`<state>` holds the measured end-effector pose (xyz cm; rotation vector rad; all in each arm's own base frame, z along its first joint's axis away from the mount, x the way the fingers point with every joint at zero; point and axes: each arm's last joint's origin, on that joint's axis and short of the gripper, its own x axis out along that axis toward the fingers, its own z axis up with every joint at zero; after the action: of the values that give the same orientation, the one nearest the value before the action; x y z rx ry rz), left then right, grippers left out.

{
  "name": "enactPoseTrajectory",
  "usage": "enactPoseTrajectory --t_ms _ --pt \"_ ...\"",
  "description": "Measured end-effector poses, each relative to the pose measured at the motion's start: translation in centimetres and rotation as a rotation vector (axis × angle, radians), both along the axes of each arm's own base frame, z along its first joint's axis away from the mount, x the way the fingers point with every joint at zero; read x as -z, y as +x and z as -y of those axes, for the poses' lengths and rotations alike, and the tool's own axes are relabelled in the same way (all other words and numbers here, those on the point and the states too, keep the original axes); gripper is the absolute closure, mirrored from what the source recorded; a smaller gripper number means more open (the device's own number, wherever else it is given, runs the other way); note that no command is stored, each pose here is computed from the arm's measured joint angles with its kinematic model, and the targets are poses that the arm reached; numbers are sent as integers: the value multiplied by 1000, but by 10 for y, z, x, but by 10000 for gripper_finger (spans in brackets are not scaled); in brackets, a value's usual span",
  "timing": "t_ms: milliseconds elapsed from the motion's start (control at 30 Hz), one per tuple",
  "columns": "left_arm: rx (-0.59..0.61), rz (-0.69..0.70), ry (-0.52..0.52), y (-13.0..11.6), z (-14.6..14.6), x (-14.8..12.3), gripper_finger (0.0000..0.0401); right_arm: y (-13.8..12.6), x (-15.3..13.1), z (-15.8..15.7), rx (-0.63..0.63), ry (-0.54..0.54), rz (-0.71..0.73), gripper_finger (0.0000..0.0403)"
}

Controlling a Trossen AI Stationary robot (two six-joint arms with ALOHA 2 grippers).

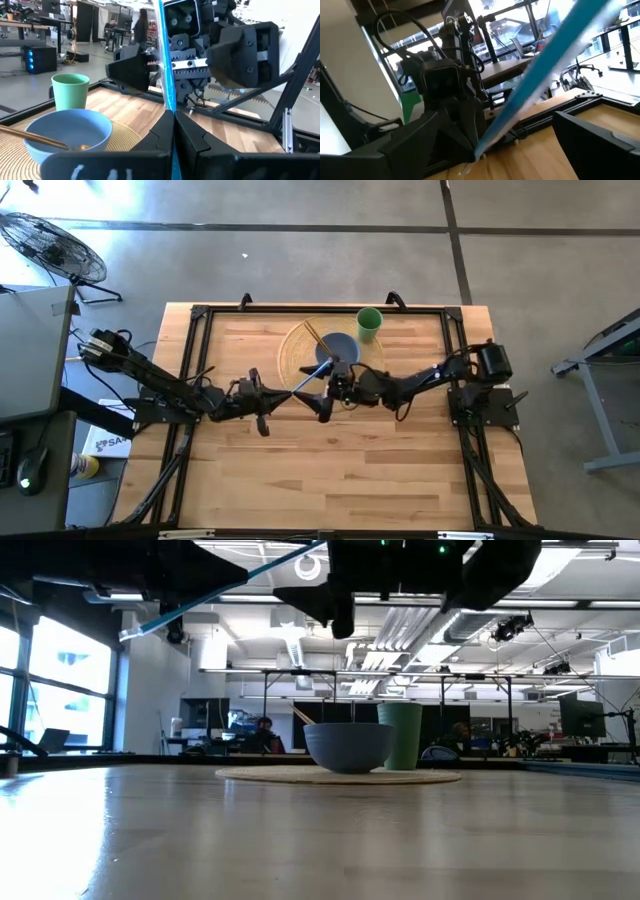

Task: Pick & Place Utensil
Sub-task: Put the blue straw into the green cup on the brown mat

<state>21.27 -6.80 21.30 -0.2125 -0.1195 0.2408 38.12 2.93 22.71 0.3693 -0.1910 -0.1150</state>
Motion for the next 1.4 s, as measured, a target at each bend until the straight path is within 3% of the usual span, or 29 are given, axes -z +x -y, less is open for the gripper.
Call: enactPoseTrajectory --t_ms 567,1100,1400 --pt "-6 -5 -2 0 0 1 399 -1 -6 -13 -23 -22 32 165" --pt "18 2 -2 0 1 0 399 -1 -5 -14 -13 -54 15 386" --pt "46 4 1 0 1 0 398 -1 -5 -13 -3 -55 13 388"
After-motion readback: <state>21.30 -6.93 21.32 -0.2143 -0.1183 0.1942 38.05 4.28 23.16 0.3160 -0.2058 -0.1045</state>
